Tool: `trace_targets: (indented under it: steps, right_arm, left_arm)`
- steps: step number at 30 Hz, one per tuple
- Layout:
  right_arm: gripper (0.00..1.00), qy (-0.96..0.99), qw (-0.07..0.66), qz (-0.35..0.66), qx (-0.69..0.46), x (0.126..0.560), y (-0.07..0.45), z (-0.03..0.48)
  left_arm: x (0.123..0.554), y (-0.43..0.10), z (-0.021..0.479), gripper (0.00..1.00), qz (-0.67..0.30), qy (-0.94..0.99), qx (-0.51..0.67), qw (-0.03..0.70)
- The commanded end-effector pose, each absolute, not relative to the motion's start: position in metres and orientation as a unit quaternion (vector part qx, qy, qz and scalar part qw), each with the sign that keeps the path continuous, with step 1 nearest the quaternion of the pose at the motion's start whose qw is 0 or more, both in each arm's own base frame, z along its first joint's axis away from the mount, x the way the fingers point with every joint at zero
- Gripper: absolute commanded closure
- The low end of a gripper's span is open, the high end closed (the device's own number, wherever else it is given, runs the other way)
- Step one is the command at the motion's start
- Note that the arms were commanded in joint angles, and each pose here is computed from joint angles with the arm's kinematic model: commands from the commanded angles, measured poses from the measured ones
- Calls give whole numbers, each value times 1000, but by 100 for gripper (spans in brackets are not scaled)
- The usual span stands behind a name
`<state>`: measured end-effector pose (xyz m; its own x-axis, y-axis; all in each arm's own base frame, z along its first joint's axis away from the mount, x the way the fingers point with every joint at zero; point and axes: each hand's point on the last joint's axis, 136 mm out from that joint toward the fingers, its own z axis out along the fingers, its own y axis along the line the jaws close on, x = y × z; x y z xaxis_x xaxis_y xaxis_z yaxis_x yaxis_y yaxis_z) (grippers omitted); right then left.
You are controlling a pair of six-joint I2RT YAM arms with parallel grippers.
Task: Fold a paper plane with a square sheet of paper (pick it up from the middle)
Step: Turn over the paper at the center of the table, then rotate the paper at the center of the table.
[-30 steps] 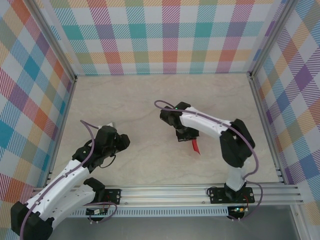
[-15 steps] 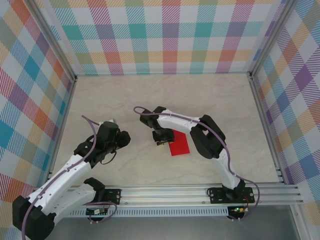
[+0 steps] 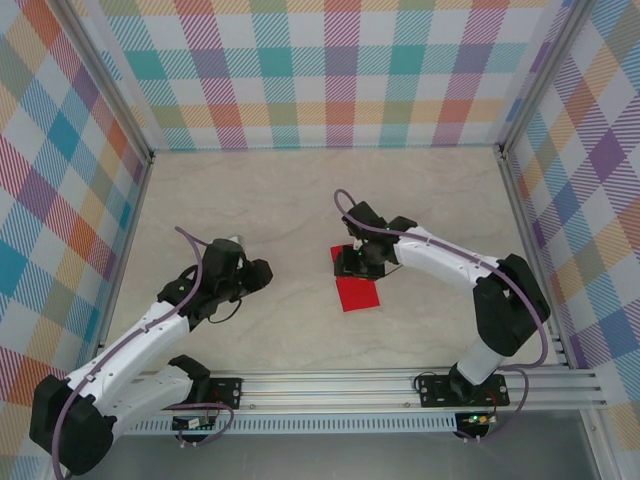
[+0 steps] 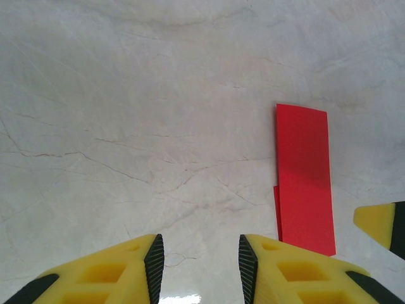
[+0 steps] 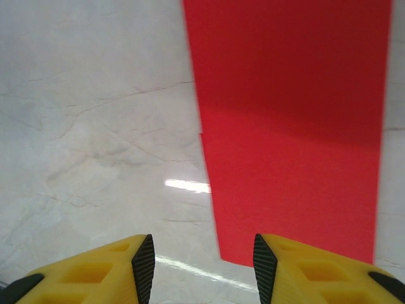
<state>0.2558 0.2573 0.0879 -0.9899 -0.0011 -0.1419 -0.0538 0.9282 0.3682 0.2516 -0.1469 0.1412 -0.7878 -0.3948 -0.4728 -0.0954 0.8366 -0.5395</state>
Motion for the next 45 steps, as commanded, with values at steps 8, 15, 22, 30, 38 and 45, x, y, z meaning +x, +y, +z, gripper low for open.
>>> trace_targets:
  steps: [8,15,22,30,38,45]
  right_arm:
    - [72,952,79,294,13,278,259,90]
    - [82,943,40,327,54,274,256,56]
    - [85,935,4,340,103,263,257,16]
    - [84,937,12,312,155,256,256,2]
    - [73,948,84,284,117,258,235,45]
    - [64,952,106,262,120,247,210,50]
  left_arm:
    - [268,-191,145,65,-341,898,-103,259]
    - [289,-227,136,70,-373,898,-88,216]
    - [300,-240,125,74,-362,906,-83,200]
    - [309,-256,118,74,-365,910,-74,182]
    - [321,-280,113,78,-372,912,-54,163]
    - [330,-304,110,80,-374,914,-38,153]
